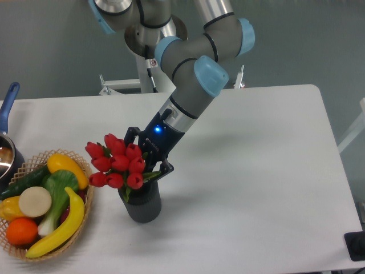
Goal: Pick up the flowers from the vase
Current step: 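Close the gripper around the tulip stems just above the vase rim, then lift the gripped tulip bunch straight up out of the black vase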
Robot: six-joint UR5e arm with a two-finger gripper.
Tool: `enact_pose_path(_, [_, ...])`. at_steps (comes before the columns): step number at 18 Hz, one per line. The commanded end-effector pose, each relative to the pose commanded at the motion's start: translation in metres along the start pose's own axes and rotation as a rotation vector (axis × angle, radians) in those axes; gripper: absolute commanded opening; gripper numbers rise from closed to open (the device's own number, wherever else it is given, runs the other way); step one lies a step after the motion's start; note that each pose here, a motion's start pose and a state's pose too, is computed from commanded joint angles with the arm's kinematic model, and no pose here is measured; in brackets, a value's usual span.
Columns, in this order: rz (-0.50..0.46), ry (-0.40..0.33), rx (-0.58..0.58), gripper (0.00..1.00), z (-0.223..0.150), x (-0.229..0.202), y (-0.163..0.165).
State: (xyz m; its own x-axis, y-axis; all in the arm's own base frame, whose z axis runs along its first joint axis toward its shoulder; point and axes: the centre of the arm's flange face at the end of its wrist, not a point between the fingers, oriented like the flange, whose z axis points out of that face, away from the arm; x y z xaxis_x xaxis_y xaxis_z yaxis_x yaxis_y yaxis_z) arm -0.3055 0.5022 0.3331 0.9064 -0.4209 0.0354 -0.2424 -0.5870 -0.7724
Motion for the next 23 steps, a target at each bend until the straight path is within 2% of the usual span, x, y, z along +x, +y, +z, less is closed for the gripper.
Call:
enact_pose_path(11, [0.005, -0.007, 0.082, 0.44, -0.019, -0.003, -0.013])
enact_pose_path(16, [-0.040, -0.033, 0.131, 0.44, -0.043, -0.006, -0.036])
enact_pose_path(19, [-0.104, -0.070, 0.147, 0.44, -0.066, -0.014, -0.055])
enact_pose_path(23, [-0.108, -0.093, 0.161, 0.44, -0.084, -0.009, -0.064])
